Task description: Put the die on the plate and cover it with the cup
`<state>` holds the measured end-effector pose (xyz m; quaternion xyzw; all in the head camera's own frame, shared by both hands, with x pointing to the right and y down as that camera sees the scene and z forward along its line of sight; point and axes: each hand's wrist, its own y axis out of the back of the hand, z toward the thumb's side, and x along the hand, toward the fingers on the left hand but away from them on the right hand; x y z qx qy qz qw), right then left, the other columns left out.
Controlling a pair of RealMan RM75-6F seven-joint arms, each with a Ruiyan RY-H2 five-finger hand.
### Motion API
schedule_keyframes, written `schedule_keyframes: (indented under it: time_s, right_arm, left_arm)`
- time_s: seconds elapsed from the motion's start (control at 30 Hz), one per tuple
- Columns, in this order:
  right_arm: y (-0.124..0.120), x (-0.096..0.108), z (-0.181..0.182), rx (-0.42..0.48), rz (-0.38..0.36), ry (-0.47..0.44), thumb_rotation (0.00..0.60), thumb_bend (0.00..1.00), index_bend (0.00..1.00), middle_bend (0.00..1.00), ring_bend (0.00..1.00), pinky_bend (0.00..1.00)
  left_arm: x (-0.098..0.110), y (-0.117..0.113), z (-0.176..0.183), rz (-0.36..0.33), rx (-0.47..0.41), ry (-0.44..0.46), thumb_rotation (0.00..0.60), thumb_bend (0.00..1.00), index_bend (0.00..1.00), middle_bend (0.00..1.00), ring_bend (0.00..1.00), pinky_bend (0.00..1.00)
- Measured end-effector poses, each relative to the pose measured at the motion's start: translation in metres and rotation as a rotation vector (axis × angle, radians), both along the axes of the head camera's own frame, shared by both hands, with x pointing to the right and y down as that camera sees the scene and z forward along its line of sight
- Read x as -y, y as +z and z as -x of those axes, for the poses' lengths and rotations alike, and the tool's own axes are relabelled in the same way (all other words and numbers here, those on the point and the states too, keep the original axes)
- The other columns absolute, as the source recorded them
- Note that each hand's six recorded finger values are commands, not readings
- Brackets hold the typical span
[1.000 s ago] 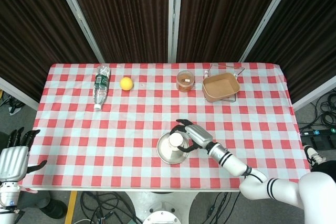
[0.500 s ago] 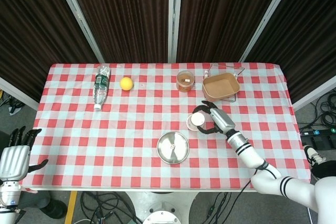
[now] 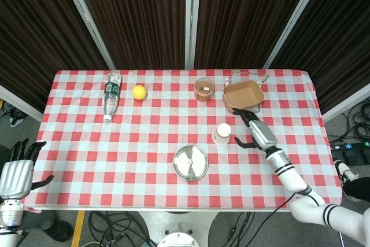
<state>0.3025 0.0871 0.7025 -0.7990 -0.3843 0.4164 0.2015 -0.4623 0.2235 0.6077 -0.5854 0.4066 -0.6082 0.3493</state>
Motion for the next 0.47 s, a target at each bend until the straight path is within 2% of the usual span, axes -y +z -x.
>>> schedule_keyframes:
  time_s: [0.1, 0.23, 0.37, 0.47]
  right_arm:
    - [-0.025, -0.011, -0.028, -0.078, -0.101, 0.020, 0.600, 0.28, 0.07, 0.20, 0.01, 0.09]
    - [-0.067, -0.042, -0.074, -0.200, -0.199, 0.081, 0.600, 0.28, 0.09, 0.19, 0.00, 0.06]
    - [-0.101, -0.074, -0.104, -0.276, -0.246, 0.130, 0.600, 0.28, 0.11, 0.18, 0.00, 0.02]
    - [-0.119, -0.098, -0.114, -0.306, -0.251, 0.139, 0.600, 0.28, 0.12, 0.18, 0.00, 0.01]
  left_arm:
    - [0.001, 0.001, -0.001, 0.000, -0.005, 0.001, 0.600, 0.08, 0.16, 0.16, 0.02, 0.03]
    - [0.003, 0.002, -0.004, -0.005, -0.015, 0.006, 0.600, 0.08, 0.16, 0.16, 0.02, 0.03]
    - [0.004, 0.002, -0.010, -0.013, -0.024, 0.018, 0.600, 0.08, 0.16, 0.16, 0.02, 0.03]
    - [0.004, 0.003, -0.015, -0.015, -0.030, 0.021, 0.600, 0.07, 0.16, 0.16, 0.02, 0.03]
